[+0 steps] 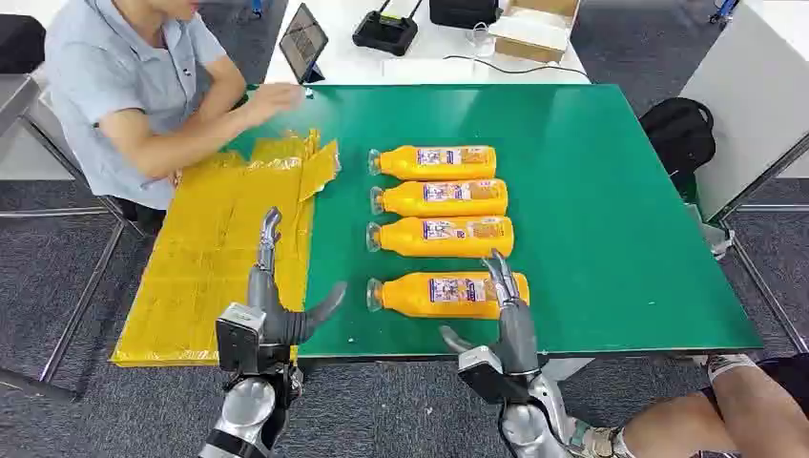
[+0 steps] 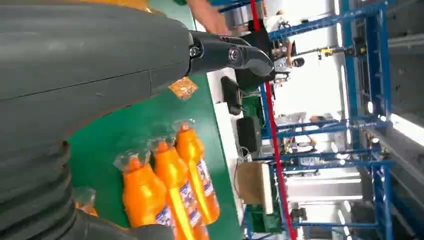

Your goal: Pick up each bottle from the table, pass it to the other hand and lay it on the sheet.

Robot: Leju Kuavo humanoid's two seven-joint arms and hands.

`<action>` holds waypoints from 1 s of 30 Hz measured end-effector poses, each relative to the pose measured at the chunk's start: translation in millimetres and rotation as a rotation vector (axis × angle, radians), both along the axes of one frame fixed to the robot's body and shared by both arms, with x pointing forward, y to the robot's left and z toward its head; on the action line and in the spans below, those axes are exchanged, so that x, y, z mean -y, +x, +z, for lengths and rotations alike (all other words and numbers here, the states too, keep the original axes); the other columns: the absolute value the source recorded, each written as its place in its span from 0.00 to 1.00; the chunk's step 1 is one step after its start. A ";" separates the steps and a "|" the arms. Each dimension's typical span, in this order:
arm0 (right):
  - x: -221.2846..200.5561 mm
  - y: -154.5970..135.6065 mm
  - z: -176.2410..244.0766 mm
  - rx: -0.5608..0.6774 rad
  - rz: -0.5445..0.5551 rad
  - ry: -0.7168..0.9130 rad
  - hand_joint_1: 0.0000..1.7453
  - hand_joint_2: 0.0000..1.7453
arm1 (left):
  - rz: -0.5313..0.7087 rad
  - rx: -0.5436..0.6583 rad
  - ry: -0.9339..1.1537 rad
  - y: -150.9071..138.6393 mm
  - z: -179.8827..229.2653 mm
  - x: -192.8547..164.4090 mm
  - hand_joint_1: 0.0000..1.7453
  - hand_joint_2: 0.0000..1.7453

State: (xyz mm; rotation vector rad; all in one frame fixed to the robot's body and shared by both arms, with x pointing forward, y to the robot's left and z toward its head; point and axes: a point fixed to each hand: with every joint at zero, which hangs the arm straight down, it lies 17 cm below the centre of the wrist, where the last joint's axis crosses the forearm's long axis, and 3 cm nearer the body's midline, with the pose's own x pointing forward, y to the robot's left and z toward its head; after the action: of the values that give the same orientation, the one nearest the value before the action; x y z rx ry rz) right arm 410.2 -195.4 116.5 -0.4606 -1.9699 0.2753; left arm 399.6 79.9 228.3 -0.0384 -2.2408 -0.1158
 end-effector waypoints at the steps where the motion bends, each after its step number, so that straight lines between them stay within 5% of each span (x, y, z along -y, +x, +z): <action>1: 0.4 1.8 5.6 0.017 -0.011 0.016 0.00 1.00 | 0.020 0.011 0.033 1.0 -0.9 1.1 0.00 1.00; 11: -14.9 18.5 35.4 0.098 -0.028 -0.027 0.00 1.00 | 0.039 -0.003 0.051 17.9 -5.8 5.3 0.00 1.00; 30: 16.9 64.0 0.8 -0.027 -0.092 -0.319 0.00 1.00 | -0.004 -0.045 -0.043 22.1 -7.6 -0.3 0.00 1.00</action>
State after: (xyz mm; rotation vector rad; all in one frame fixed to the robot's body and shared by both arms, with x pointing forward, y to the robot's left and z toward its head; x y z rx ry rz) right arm 474.2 -212.2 117.3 -0.7457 -1.8784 0.5381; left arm 421.6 80.2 220.7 -0.0683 -2.1985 -0.0682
